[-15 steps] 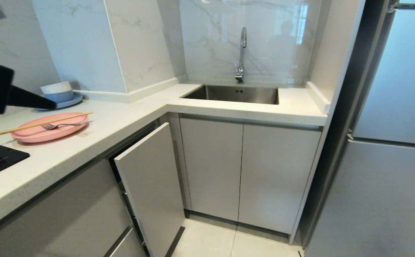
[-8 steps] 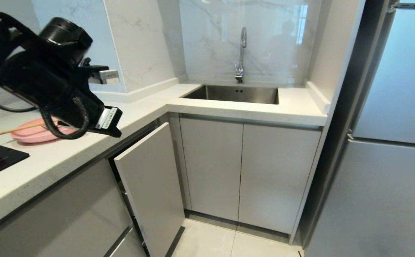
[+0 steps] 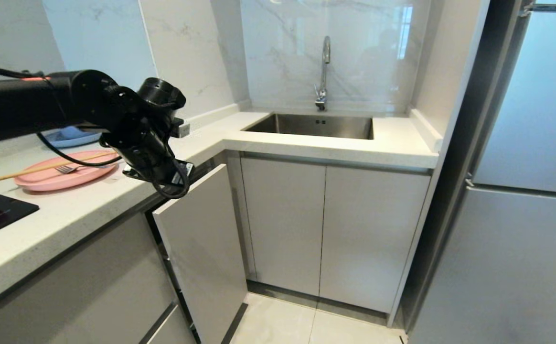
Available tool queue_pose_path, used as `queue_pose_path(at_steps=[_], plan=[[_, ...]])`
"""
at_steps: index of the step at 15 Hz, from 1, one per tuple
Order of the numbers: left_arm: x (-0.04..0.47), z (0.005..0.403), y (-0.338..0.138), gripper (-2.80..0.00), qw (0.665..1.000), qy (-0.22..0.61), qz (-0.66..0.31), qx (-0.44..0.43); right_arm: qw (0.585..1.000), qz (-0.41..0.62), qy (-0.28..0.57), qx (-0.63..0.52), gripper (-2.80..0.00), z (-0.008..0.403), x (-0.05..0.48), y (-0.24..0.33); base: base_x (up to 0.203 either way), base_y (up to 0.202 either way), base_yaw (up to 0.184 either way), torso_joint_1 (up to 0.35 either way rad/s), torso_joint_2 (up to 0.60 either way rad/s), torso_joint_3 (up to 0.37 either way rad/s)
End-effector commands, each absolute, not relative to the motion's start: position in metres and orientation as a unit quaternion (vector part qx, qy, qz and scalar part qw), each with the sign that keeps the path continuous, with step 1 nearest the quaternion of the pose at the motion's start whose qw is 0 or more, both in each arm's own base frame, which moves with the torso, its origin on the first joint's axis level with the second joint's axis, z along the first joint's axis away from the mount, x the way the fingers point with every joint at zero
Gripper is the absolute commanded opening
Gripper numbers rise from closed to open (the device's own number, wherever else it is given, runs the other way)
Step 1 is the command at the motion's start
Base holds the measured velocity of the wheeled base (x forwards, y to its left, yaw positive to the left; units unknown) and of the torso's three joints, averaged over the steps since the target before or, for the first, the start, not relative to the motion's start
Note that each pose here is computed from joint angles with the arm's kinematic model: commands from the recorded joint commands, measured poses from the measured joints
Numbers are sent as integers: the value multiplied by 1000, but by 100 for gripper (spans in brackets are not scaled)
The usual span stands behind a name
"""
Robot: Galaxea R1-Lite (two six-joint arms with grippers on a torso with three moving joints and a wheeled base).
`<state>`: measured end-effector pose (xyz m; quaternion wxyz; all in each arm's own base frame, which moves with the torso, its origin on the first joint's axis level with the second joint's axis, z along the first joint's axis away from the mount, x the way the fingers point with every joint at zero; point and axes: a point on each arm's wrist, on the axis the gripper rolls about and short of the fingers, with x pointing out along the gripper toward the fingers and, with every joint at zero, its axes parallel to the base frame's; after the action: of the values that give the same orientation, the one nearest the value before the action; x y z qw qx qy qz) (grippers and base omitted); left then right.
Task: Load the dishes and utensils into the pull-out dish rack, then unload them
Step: Open the cupboard
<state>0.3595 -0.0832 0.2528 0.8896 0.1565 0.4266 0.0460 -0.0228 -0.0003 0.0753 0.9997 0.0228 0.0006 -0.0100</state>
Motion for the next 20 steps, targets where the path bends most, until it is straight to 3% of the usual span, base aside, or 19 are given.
queue_pose_path(at_steps=[1, 6, 7, 20], plan=[[370, 237, -87, -280, 880, 443, 47, 164, 1000, -10, 1, 23, -280, 75, -23, 0, 0, 0, 0, 0, 0, 0], [394, 209, -94, -280, 874, 448, 60, 179, 1000, -10, 1, 23, -280, 75, -23, 0, 0, 0, 0, 0, 0, 0], [399, 204, -95, 0, 875, 442, 69, 184, 1000, -10, 1, 23, -280, 75, -23, 0, 0, 0, 0, 0, 0, 0], [425, 180, -73, 0, 876, 435, 109, 176, 1000, -10, 1, 22, -280, 75, -23, 0, 0, 0, 0, 0, 0, 0]])
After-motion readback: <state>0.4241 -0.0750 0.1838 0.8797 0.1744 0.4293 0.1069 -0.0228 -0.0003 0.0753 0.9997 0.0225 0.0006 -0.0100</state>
